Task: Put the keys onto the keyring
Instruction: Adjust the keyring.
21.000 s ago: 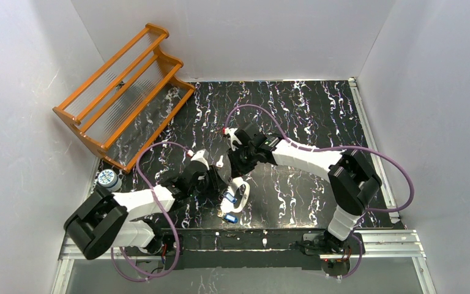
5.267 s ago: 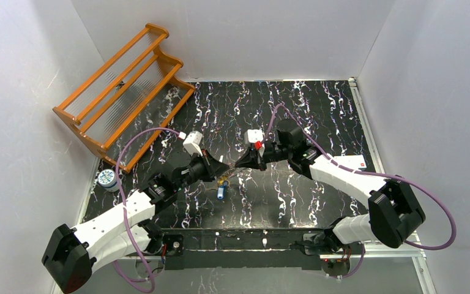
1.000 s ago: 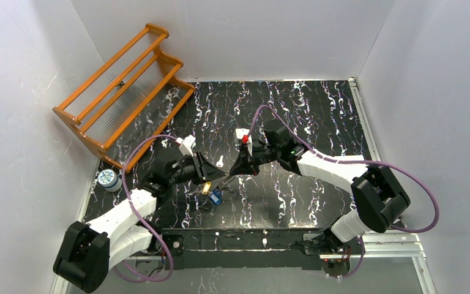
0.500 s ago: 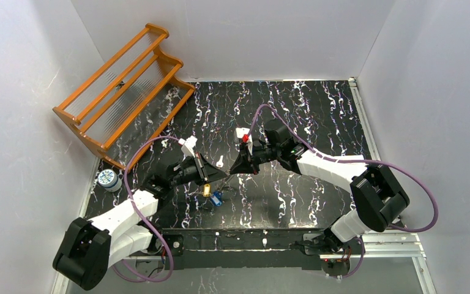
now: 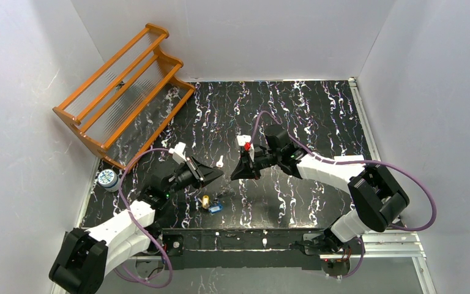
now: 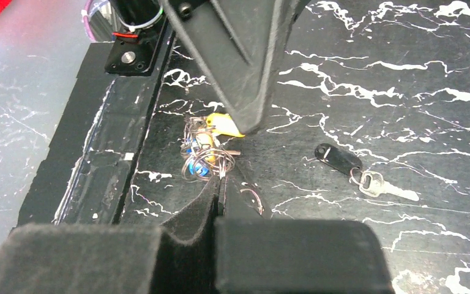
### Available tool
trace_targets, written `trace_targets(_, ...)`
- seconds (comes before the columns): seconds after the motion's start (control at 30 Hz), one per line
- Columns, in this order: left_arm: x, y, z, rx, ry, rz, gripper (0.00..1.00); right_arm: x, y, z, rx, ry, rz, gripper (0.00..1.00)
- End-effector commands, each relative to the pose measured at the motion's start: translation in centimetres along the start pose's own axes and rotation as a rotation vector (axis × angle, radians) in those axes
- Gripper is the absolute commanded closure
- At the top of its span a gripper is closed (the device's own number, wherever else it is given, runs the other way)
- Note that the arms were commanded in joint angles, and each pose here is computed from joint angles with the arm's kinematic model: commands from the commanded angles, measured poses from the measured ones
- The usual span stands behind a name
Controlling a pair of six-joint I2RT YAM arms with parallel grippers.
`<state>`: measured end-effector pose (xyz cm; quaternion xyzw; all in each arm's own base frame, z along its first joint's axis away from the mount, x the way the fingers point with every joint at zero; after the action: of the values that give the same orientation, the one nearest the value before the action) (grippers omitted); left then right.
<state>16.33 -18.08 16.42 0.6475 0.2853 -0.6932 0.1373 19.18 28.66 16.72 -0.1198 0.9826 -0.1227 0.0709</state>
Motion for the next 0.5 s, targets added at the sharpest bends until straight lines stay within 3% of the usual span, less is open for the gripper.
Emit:
trace_targets(0.0, -1.2, 0.0, -0.6, -0.067, -0.082, 0.126, 0.86, 0.7, -0.1, -0.5, -0.033, -0.038, -0.038, 0.99)
trace_targets(0.3, 0.2, 0.4, -0.3, -0.031, -0.091, 0.080, 0.82, 0.9, -0.2, -0.1, -0.030, -0.046, -0.038, 0.99)
trace_targets(0.47, 1.7, 0.4, -0.1, -0.013, -0.113, 0.009, 0.71, 1.1, -0.2, 0.0, -0.041, -0.068, -0.037, 0.99)
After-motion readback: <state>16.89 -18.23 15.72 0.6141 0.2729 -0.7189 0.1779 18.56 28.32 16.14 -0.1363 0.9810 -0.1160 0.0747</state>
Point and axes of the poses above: each gripper's point midway between its finger pads, its own y axis out along the fingers, its own x axis along the line the jaws close on, z = x × y, the point moved 7 cm from there along -y, back along the fingers, and after that the axes turned 14 degrees about -y, right-handed, at the moved point
